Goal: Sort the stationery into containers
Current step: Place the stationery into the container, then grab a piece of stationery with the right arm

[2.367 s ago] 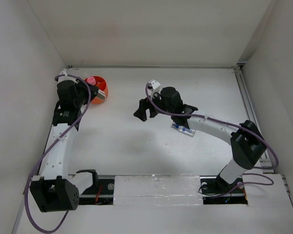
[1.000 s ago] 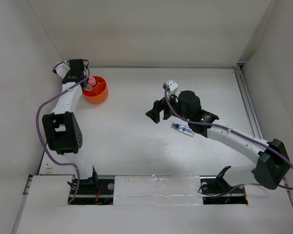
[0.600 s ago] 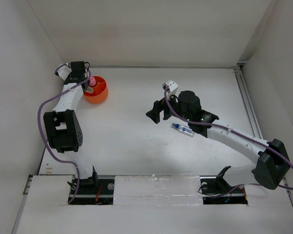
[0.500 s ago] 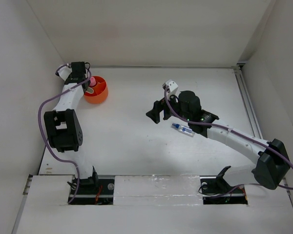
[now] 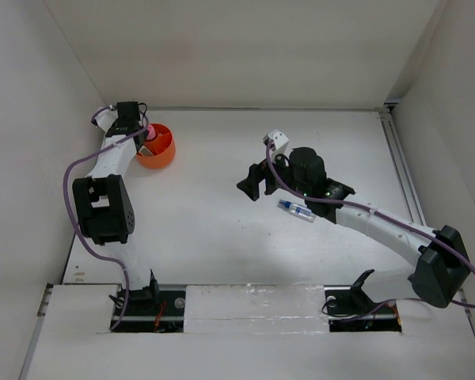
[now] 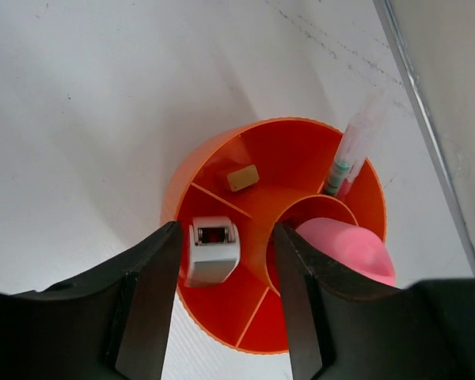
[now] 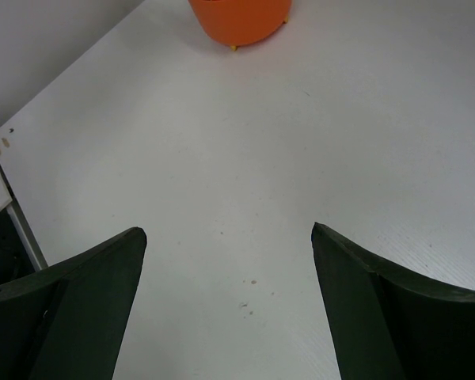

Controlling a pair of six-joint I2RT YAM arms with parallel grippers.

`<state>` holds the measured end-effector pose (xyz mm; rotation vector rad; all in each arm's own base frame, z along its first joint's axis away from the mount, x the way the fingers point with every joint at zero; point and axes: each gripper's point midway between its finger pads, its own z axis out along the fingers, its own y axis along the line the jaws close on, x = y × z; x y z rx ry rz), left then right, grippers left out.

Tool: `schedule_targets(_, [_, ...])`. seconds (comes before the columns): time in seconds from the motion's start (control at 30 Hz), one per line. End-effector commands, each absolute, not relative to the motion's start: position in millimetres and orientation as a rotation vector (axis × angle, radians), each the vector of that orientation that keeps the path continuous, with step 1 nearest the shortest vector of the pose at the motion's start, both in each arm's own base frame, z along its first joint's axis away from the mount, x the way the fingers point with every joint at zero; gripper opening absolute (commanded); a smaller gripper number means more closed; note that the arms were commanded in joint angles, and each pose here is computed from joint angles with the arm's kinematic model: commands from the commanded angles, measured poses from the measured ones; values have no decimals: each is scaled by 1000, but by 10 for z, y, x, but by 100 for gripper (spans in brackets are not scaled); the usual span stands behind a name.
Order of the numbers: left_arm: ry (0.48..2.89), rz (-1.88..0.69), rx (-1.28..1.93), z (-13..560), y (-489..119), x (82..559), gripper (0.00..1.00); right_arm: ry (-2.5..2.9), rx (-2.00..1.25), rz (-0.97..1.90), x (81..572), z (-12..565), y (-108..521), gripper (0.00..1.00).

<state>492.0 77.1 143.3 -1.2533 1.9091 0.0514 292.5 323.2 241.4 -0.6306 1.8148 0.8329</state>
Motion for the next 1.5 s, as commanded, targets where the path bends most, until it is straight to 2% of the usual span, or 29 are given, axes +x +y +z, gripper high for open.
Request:
schedule_targets(0.0, [1830,14,-1248,1733,805,4897,49,1763,-637,834,2941,2560,3231,91])
schedule_targets(0.1, [1822,9,-1245,1778,805,4891,60,1764,-629,828,2971,2560,3204,91])
schedule_targets(0.23, [1798,-7,-1238,1920,797,4796,63,1766,-617,815,2993,2559,3189,91])
schedule_targets(0.37, [1705,-63,-1210,2405,783,4623,73,1807,-595,782,3039,2495,3068,91])
schedule_targets(0.47, [1692,-59,-1210,2514,785,4451,98,1905,-557,715,3128,2276,2874,91])
schedule_targets(0.5, [1689,-71,-1198,2598,730,4358,100,1934,-561,677,3150,2217,2836,91])
schedule_targets(0.67, [1704,-203,-1114,2830,430,4148,100,2103,-587,420,3242,1814,2436,91])
schedule_targets(0.7, [1729,-224,-1095,2738,378,4094,100,2128,-541,358,3316,1777,2274,91])
schedule_targets(0.73, [1696,-279,-1065,2880,322,4039,100,2150,-534,344,3341,1734,2238,91])
schedule_targets(1.0, [1809,-485,-839,2911,-121,3748,100,2356,-563,361,3231,1316,2086,90])
schedule_targets(1.17, [1843,-566,-728,2929,-302,3601,100,2472,-462,182,3244,1005,1773,88])
schedule_targets(1.47, [1879,-717,-596,2990,-577,3614,100,2591,-387,184,3030,622,1647,88])
